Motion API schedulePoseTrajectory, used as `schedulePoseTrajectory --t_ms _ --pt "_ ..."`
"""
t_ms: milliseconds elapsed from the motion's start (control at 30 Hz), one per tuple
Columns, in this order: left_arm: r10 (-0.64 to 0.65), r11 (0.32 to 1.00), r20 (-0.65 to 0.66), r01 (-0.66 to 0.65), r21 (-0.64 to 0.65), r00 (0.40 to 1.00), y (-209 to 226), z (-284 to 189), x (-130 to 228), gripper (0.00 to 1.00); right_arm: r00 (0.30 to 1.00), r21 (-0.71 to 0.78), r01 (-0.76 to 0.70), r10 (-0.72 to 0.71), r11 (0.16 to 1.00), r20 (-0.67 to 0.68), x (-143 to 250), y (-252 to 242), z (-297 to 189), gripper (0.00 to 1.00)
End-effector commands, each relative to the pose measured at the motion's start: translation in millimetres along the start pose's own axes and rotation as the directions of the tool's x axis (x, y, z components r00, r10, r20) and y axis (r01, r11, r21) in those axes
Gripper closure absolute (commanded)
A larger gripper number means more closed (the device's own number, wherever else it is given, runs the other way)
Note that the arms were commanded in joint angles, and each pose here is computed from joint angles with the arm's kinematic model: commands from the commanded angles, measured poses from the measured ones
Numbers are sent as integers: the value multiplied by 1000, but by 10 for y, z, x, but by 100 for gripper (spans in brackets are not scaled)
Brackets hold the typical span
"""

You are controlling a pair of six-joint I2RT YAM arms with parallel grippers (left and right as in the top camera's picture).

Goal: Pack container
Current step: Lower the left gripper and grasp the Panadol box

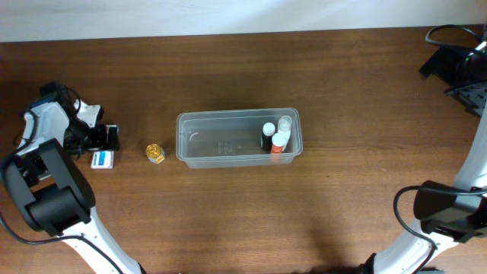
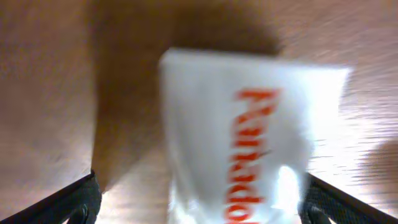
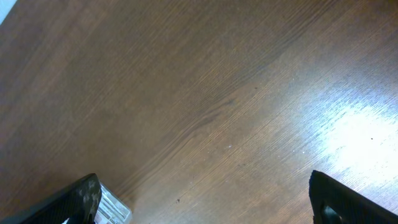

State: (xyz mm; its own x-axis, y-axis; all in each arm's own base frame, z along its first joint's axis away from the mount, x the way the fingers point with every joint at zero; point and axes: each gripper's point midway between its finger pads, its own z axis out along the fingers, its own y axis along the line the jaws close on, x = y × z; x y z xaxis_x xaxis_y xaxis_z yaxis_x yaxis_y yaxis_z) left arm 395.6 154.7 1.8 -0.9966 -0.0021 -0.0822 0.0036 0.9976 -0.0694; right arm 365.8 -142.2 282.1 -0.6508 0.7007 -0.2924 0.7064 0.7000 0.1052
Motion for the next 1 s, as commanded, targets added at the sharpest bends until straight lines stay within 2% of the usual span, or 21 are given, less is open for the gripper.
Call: schedulePoseTrajectory --t_ms 0,100,233,633,700,733,867,900,967 --pt "59 987 62 -68 147 996 -267 35 -102 1 1000 -8 6 -5 1000 11 33 0 -83 2" --pt "20 988 51 -28 154 998 -277 35 -90 1 1000 -8 6 -5 1000 11 33 0 -83 1" --pt "-152 975 21 147 164 988 -280 33 -82 1 1000 -8 6 -5 1000 11 33 0 -83 2" --pt "-162 970 -33 166 178 986 -335 28 41 1 1000 -8 6 -5 1000 11 33 0 -83 2" --pt "-163 970 -39 167 178 986 -338 27 54 11 1000 -8 6 -5 1000 11 33 0 -83 2" --pt "-163 971 -45 169 169 986 -324 30 69 22 1000 -8 6 -5 1000 11 33 0 -83 2" --pt "-166 977 -65 173 123 984 -255 39 120 42 1000 -8 6 -5 1000 11 33 0 -83 2" --pt "-169 978 -67 176 115 983 -243 40 124 50 1000 -8 6 -5 1000 11 33 0 -83 2" --pt "-169 978 -66 176 115 983 -241 41 123 50 1000 -8 6 -5 1000 11 33 0 -83 2"
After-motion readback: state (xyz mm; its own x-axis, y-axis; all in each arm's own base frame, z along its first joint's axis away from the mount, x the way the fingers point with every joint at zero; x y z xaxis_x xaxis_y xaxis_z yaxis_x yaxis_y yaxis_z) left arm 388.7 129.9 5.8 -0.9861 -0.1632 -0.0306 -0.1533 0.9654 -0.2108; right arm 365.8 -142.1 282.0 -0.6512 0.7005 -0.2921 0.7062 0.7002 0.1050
